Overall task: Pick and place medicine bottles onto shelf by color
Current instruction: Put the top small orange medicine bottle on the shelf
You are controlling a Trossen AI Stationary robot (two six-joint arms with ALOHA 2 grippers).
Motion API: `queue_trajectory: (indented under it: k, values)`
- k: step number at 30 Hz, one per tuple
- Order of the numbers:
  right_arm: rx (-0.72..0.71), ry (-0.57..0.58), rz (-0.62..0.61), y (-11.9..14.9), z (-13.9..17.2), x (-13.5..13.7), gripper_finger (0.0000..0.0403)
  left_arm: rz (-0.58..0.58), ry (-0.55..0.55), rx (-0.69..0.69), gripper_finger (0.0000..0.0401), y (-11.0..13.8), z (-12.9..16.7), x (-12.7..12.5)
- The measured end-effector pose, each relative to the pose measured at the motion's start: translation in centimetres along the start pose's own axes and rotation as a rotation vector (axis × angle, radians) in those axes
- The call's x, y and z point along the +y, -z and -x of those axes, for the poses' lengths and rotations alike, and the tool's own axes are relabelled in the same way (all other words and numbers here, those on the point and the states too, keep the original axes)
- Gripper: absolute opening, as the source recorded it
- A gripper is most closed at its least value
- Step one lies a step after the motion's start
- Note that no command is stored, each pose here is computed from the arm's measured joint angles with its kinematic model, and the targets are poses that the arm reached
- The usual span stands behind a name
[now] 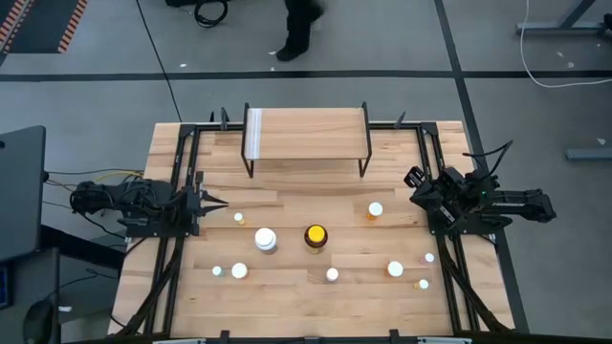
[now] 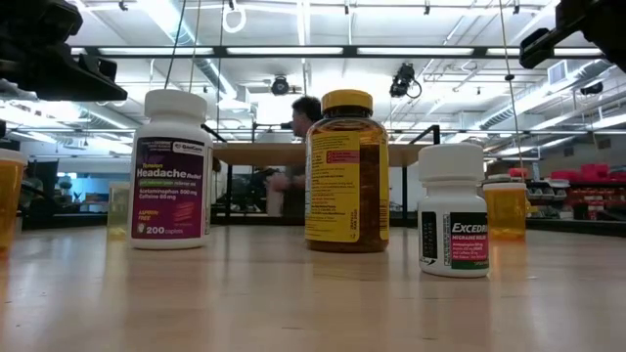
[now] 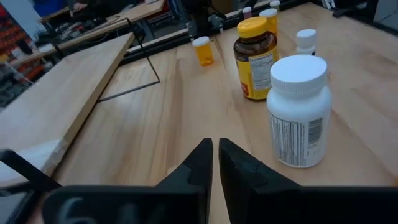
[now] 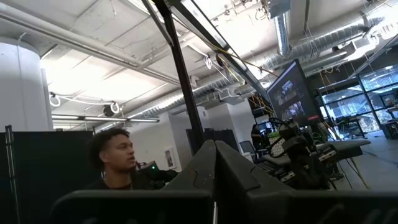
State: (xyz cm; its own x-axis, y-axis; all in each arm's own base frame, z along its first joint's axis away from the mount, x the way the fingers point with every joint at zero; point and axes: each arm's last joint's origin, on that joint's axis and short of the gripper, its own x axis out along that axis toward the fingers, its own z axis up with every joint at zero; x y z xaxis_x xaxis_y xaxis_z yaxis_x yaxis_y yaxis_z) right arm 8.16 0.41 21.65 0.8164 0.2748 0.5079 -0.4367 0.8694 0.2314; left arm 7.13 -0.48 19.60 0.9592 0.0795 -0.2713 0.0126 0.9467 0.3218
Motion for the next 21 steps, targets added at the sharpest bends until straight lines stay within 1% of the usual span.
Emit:
queue_trajectory:
  k: [7, 17, 21]
  values:
    - [0.0, 0.0, 0.0, 0.01, 0.0, 0.0, 0.0016, -0.005, 0.0, 0.0, 0.0025, 0.0, 0.0, 0.0]
    - [0.0, 0.0, 0.0, 0.0, 0.0, 0.0, 0.0016, -0.011, 0.0, -0.002, 0.0036, -0.02, 0.0, 0.01]
    - [0.0, 0.0, 0.0, 0.0, 0.0, 0.0, 0.0016, 0.0, -0.013, -0.045, 0.0035, -0.45, 0.01, 0.13]
